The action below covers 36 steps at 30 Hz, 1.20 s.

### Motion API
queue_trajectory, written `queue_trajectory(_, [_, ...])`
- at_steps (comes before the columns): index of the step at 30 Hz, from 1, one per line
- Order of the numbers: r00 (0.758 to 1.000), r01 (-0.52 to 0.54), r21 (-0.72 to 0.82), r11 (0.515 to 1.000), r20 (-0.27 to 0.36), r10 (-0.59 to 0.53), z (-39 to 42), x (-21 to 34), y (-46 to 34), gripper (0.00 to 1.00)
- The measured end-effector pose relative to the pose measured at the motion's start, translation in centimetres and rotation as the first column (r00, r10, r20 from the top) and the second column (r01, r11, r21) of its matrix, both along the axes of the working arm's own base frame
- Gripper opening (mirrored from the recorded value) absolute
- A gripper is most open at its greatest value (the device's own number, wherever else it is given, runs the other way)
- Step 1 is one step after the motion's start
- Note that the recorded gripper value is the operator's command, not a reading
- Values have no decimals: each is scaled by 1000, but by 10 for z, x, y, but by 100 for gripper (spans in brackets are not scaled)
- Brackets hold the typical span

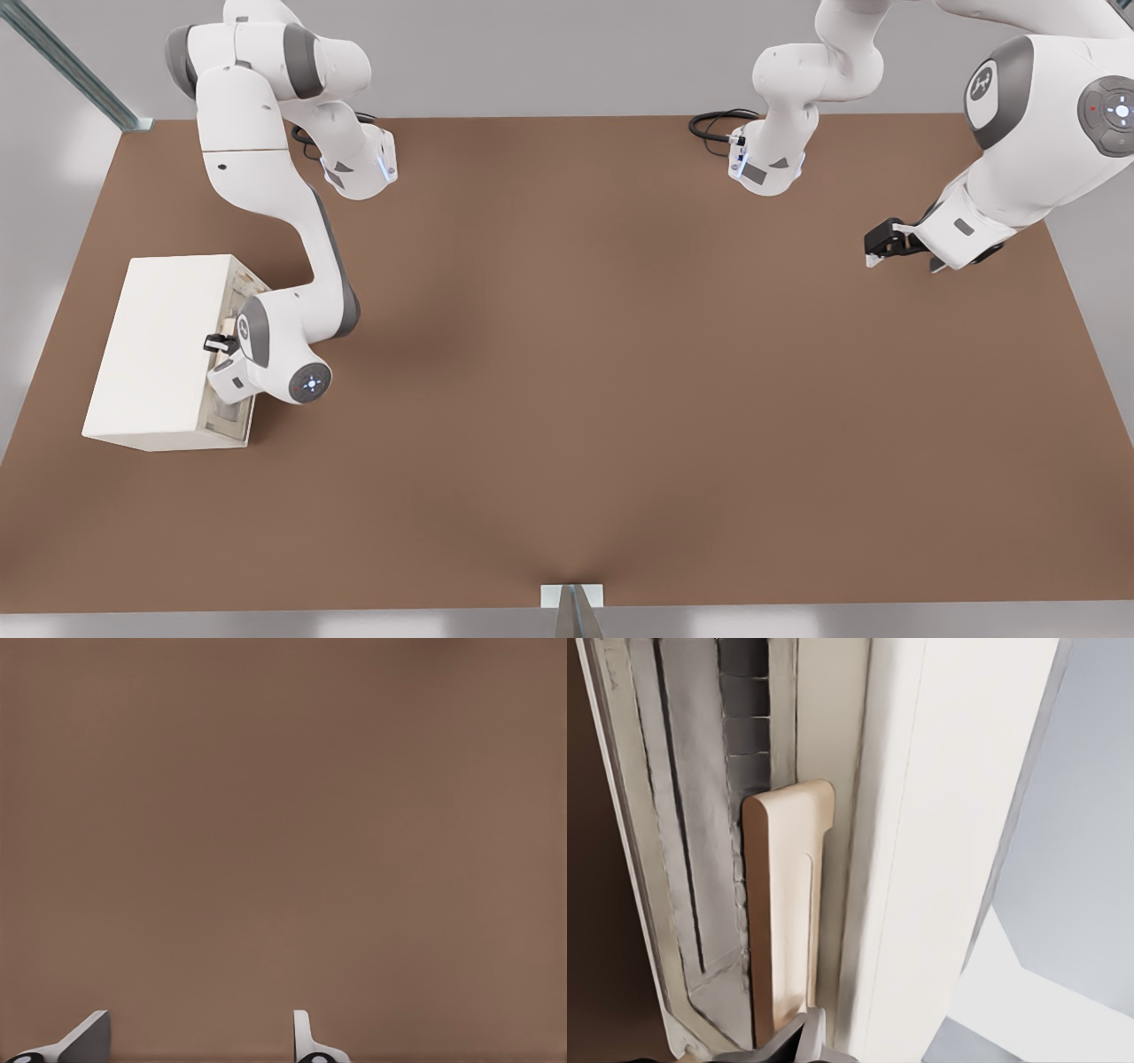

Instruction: Keep left arm still and open the oven door with right arm

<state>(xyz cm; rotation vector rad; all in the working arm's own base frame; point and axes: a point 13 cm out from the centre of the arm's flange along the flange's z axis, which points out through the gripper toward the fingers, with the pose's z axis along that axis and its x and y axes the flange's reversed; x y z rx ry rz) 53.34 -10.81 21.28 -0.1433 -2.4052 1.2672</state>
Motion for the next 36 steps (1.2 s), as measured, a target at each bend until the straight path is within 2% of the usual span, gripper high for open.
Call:
queue_trajectory(7, [998,-44,27,999,57,42,3,19,49,21])
queue_trajectory(8, [996,-34,50,998,81,30,7,24,59,21])
queue_trajectory(10, [983,4,163,987,182,-34,44,46,92,21])
queue_trajectory(12, [949,45,362,931,274,-153,103,64,137,21])
queue_trajectory(13, [929,72,476,877,288,-233,135,66,151,70])
queue_trajectory(14, [908,105,576,810,277,-315,161,62,151,100])
queue_trajectory(15, [894,111,646,755,267,-359,185,58,152,100])
queue_trajectory(16, [888,96,687,720,267,-373,205,54,155,100])
queue_trajectory(21, [895,19,771,636,271,-355,243,47,170,100])
queue_trajectory(27, [907,-32,794,607,279,-317,248,50,174,100])
queue_trajectory(36, [922,-87,794,602,293,-254,248,53,172,100])
